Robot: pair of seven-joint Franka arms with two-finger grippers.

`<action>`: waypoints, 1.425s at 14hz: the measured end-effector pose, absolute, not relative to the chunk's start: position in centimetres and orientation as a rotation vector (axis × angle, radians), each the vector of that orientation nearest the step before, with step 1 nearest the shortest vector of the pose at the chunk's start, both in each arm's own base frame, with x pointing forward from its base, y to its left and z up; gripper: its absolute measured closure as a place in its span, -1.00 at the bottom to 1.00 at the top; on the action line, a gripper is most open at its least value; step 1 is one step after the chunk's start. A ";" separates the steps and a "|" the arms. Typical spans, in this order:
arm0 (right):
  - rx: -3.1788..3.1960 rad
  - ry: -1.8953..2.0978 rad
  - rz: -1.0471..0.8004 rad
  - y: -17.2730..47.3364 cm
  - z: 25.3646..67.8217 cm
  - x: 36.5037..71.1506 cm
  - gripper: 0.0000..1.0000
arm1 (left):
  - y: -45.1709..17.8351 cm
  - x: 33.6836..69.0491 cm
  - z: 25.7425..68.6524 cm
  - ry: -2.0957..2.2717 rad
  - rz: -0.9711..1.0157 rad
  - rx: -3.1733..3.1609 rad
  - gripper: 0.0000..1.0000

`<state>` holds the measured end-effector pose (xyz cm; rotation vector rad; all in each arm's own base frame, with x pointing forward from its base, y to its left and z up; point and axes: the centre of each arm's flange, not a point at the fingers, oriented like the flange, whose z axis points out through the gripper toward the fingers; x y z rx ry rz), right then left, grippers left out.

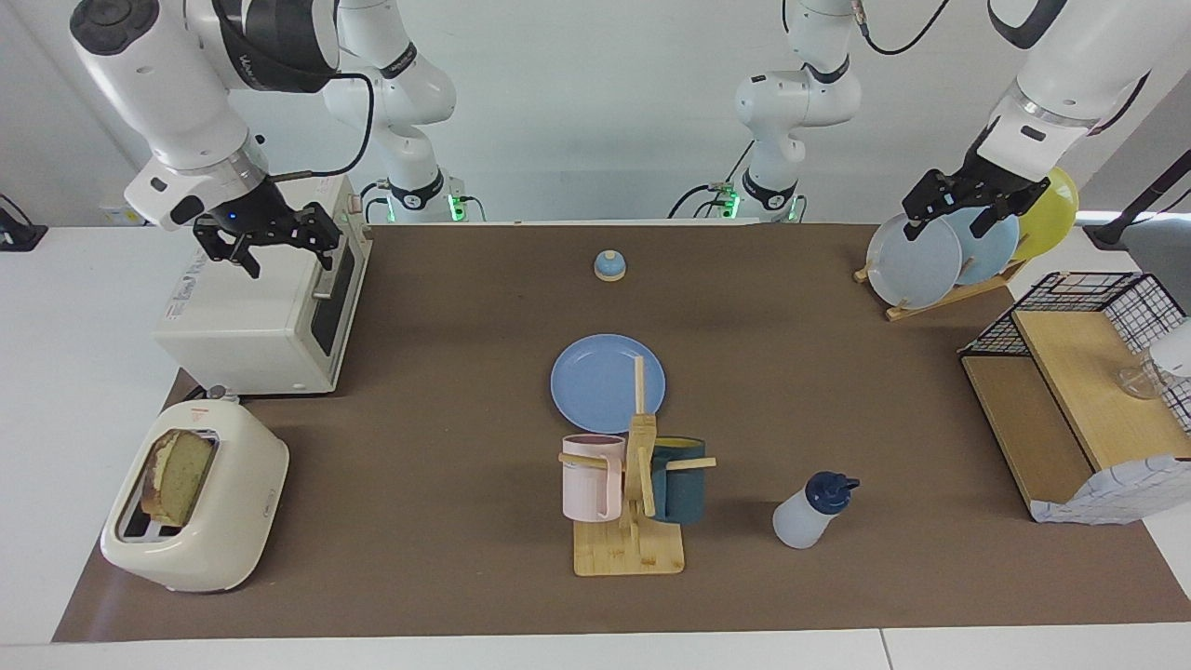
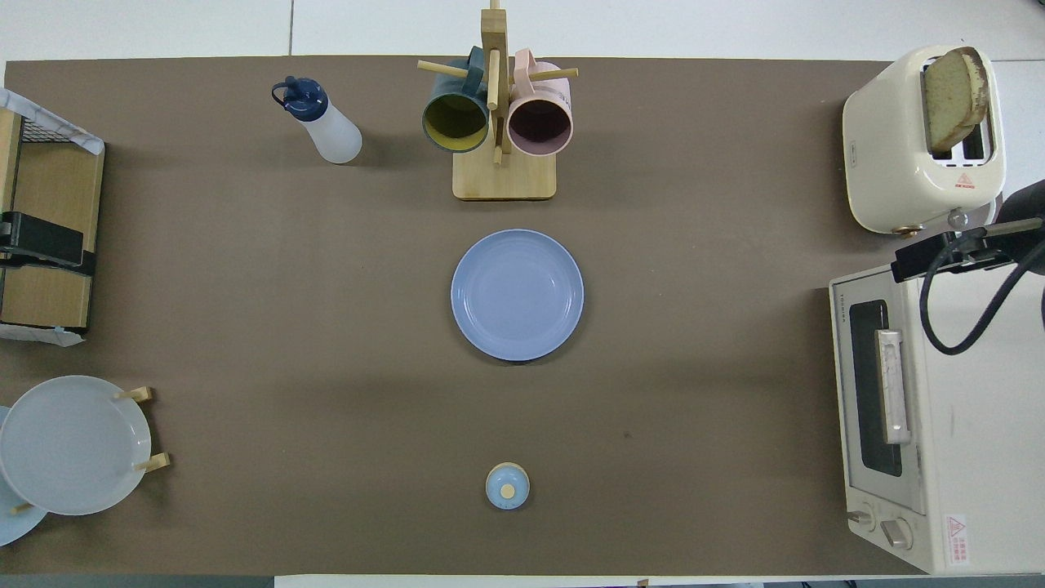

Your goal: Put bread on plate and add seasoning

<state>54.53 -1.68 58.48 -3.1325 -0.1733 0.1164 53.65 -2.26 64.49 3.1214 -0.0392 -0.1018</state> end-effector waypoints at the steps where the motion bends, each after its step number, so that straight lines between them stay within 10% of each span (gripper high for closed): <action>1: -3.133 -0.173 0.116 -1.7 58.5 54.5 -1.00 | -2.3 53.6 64.5 -0.039 -0.102 3.121 -1.00; 15: -3.132 -0.174 0.120 -1.7 58.5 54.5 -1.00 | -4.3 53.9 64.0 -0.058 -0.031 3.122 -1.00; 20: -3.143 -0.169 -0.030 -1.9 59.0 55.6 -1.00 | -14.0 52.1 55.3 -0.106 0.352 3.054 -1.00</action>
